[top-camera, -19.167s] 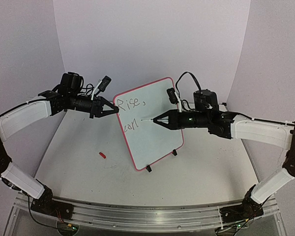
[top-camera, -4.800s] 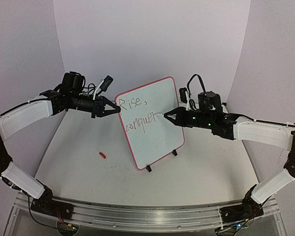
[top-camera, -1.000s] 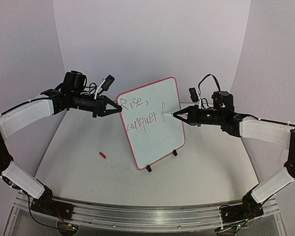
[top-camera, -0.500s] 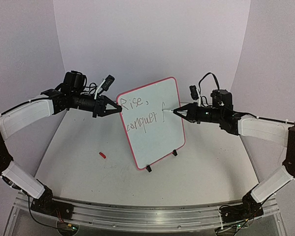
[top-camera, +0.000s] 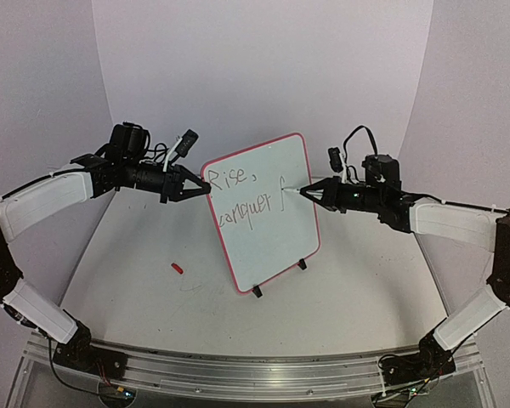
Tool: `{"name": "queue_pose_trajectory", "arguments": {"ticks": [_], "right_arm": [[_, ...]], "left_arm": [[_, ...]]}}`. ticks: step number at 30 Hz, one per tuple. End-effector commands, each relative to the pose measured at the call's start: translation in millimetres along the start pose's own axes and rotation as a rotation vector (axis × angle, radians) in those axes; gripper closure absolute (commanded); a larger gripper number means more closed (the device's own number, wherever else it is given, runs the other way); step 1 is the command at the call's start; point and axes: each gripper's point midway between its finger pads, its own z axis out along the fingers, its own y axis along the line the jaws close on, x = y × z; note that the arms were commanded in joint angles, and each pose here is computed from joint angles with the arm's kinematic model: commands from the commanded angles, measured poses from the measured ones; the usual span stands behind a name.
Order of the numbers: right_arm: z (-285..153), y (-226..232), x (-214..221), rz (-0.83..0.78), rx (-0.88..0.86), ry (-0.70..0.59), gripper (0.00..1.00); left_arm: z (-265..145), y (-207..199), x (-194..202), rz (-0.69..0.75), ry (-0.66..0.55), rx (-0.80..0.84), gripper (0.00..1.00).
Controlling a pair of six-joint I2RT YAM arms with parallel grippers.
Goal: Write a sentence on the whiteboard
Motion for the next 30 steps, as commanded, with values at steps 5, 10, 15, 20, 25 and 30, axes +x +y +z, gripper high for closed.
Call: {"name": "queue_pose_trajectory", "arguments": {"ticks": [5, 10, 15, 20, 25, 30], "right_arm": [[-3.7, 7.7, -21.2, -0.037, 0.017, -0.072, 1.0], [0.2, 7.6, -16.5, -0.033, 0.003, -0.043, 1.0], [3.5, 10.3, -12.2, -0.038, -0.015, -0.013, 1.0], [8.8, 15.0, -7.6, -0.048, -0.027, 0.017, 1.0], [14.3, 19.1, -3.8, -0.055, -0.037, 0.033, 1.0], [9.4, 22.4, -6.0, -0.065, -0.032, 0.015, 1.0]], "left_arm": [[18.6, -9.0, 56.7, -0.104, 0.171, 0.057, 1.0], [18.2, -9.8, 56.1, -0.102, 0.17, 0.058, 1.0], [17.7, -10.0, 55.5, -0.101, 0.169, 0.057, 1.0], [17.6, -10.2, 55.0, -0.1, 0.168, 0.057, 1.0], [17.9, -10.3, 55.8, -0.098, 0.17, 0.057, 1.0], [17.8, -10.4, 55.4, -0.099, 0.17, 0.056, 1.0]]}}
